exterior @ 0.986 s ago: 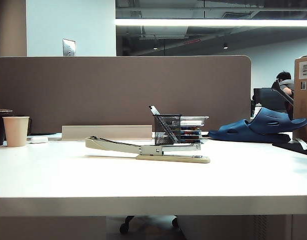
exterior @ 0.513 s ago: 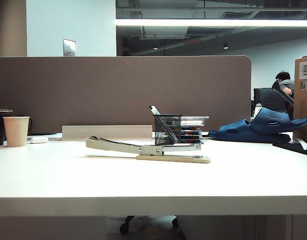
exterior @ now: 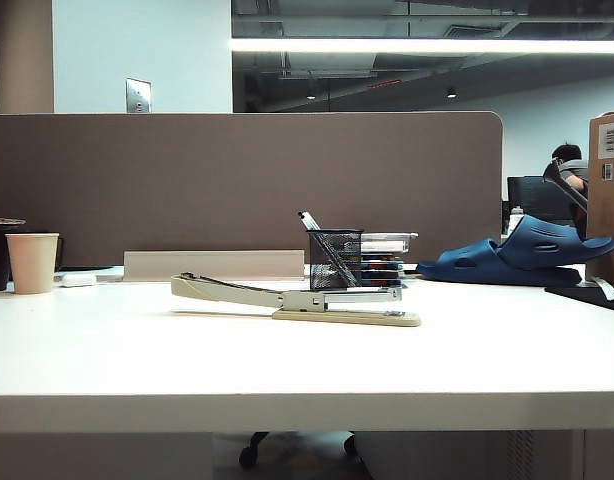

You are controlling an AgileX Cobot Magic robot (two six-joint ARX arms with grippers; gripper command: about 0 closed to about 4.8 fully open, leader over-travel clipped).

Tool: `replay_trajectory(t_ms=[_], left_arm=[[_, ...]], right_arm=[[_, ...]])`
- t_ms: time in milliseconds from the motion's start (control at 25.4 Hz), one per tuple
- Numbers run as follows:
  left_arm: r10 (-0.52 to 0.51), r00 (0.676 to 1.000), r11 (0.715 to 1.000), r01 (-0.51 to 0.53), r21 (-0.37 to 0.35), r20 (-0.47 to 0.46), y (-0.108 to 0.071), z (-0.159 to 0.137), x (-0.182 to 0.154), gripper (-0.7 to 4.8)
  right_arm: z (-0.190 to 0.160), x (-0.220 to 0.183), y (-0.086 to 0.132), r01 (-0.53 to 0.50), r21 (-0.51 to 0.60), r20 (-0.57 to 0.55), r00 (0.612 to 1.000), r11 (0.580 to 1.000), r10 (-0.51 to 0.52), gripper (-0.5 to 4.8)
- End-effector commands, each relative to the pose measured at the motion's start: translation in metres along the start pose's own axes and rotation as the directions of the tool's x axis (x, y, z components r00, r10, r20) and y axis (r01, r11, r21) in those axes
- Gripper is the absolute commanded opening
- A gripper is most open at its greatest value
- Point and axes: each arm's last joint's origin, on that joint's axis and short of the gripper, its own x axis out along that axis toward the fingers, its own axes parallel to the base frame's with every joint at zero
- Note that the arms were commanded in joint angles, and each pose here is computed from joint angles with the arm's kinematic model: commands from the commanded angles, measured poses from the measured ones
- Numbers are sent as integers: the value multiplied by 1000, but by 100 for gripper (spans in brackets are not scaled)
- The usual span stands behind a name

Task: Pick up a set of staples and put them into the open stapler.

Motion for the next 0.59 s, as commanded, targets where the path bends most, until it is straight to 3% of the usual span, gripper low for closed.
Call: replay_trajectory(t_ms=[39,237,591], left_arm=[[-1,1000,1000,1,-6,11,-2,-11,-11,-5],[0,1000,999,1,-33,27,-7,-35,-28,-5],[-47,998,997,49,-59,39,-10,-42,-36,-5]], right_arm=[[-17,-7,1,28,7,34,999,1000,-28,-9],[-56,-9,3,35,0,78,996,999,-35,-9],[-106,-3,3,32,29,153,988,999,-36,-9]])
